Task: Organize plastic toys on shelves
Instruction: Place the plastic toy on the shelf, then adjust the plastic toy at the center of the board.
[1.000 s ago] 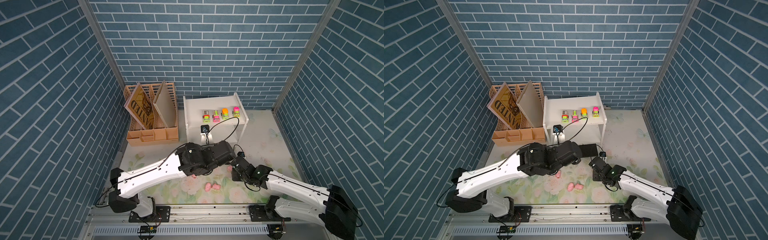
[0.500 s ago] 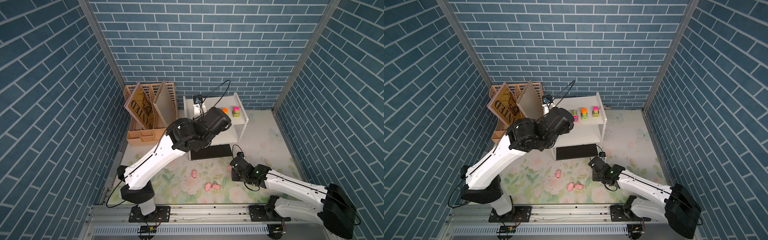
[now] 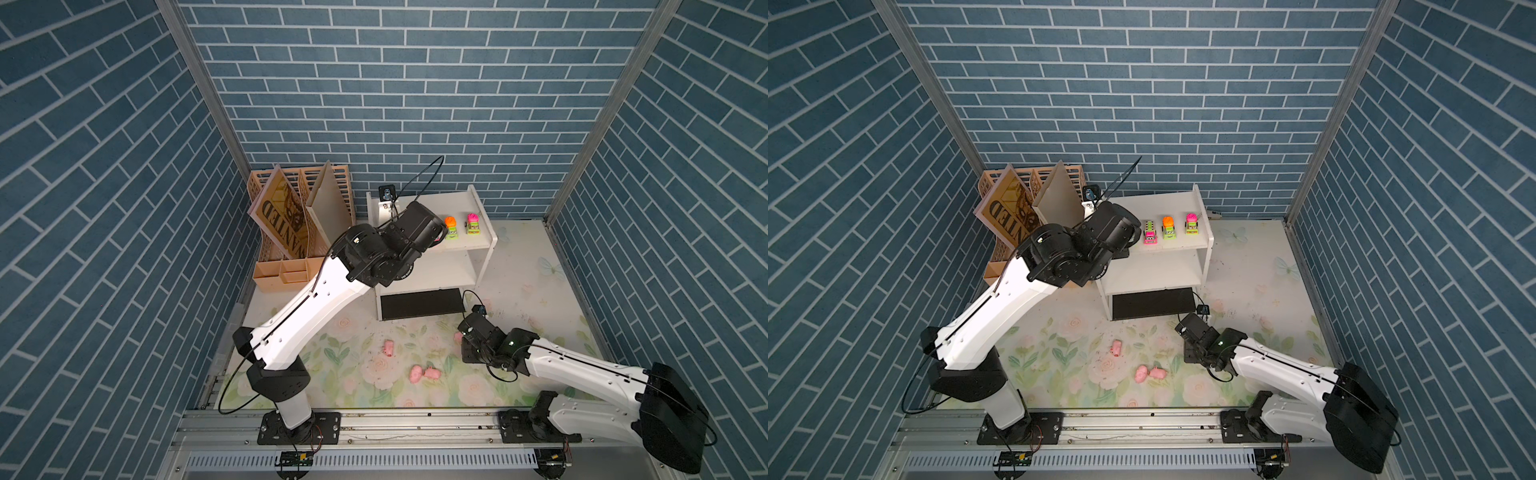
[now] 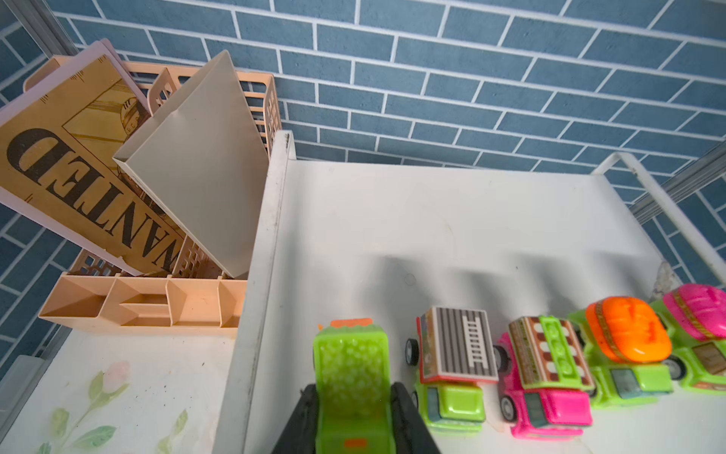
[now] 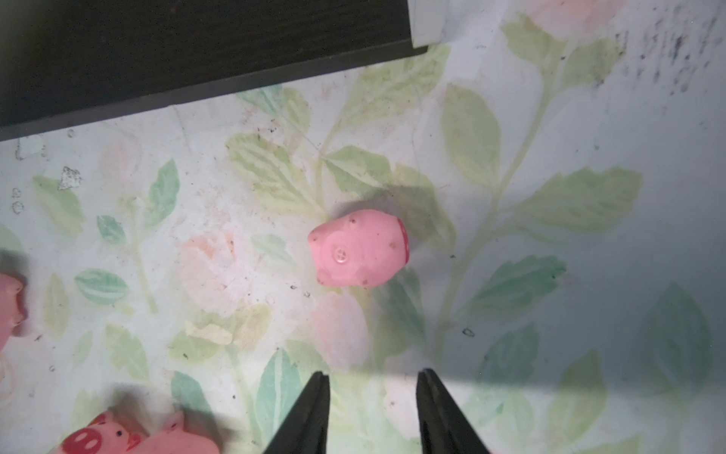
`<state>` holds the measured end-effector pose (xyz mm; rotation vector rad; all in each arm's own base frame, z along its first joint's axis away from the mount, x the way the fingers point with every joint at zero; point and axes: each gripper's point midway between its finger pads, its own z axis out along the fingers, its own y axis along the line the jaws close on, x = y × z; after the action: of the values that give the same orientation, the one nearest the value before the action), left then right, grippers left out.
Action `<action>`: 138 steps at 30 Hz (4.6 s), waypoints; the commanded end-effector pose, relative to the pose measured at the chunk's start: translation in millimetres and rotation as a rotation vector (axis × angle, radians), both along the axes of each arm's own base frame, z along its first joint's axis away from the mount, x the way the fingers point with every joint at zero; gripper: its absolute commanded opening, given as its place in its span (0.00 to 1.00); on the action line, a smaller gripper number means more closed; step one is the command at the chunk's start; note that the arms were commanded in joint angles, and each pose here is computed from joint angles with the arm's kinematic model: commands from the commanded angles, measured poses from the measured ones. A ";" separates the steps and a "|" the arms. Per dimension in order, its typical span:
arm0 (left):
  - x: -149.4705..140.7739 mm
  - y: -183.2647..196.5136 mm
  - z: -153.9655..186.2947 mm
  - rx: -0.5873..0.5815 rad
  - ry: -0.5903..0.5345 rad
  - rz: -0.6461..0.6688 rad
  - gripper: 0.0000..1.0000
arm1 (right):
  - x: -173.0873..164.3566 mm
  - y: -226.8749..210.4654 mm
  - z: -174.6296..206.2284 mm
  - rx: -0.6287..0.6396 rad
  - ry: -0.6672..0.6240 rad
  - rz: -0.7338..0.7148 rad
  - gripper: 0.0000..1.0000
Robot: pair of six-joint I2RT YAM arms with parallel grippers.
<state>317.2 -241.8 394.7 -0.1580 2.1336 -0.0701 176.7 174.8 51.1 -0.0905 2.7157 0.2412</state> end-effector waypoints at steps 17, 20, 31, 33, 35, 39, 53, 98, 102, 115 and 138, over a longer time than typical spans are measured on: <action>0.7 5.0 -12.9 0.035 0.038 -0.007 0.50 | 1.9 3.3 -1.0 0.000 -0.001 0.018 0.40; 0.6 6.8 -6.8 0.030 0.024 -0.005 0.50 | 2.7 4.8 0.7 0.003 -0.003 0.019 0.41; 7.7 14.8 21.4 -0.007 -0.048 -0.017 0.47 | 10.5 10.6 14.2 0.001 -0.027 0.026 0.40; 8.5 14.1 16.9 0.000 -0.037 -0.015 0.49 | 10.5 11.1 15.5 0.004 -0.028 0.027 0.40; 10.2 13.9 9.2 0.012 -0.020 -0.014 0.50 | 10.0 10.3 15.2 0.005 -0.027 0.025 0.40; 13.7 10.3 -2.5 0.016 0.004 -0.023 0.48 | 9.0 8.9 13.5 0.001 -0.023 0.023 0.40; 22.6 15.1 -8.1 0.008 0.000 -0.005 0.29 | 7.7 7.9 11.0 -0.003 -0.019 0.025 0.40; -16.0 57.7 72.5 -0.192 -0.173 -0.043 0.52 | 19.9 32.6 63.2 0.038 -0.135 0.121 0.40; -35.5 82.7 47.8 -0.233 -0.166 -0.012 0.53 | 11.3 43.0 62.0 0.040 -0.135 0.152 0.39; -72.9 82.1 -159.9 -0.279 0.130 -0.059 0.55 | 10.9 87.0 53.0 0.219 -0.158 0.211 0.34; -96.2 79.2 -298.6 -0.276 0.321 -0.074 0.57 | -1.7 200.8 -19.0 0.139 -0.066 0.307 0.31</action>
<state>218.9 -158.7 97.3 -0.2793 2.4532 -0.3757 174.5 400.2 44.2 -0.5279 2.5557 0.6251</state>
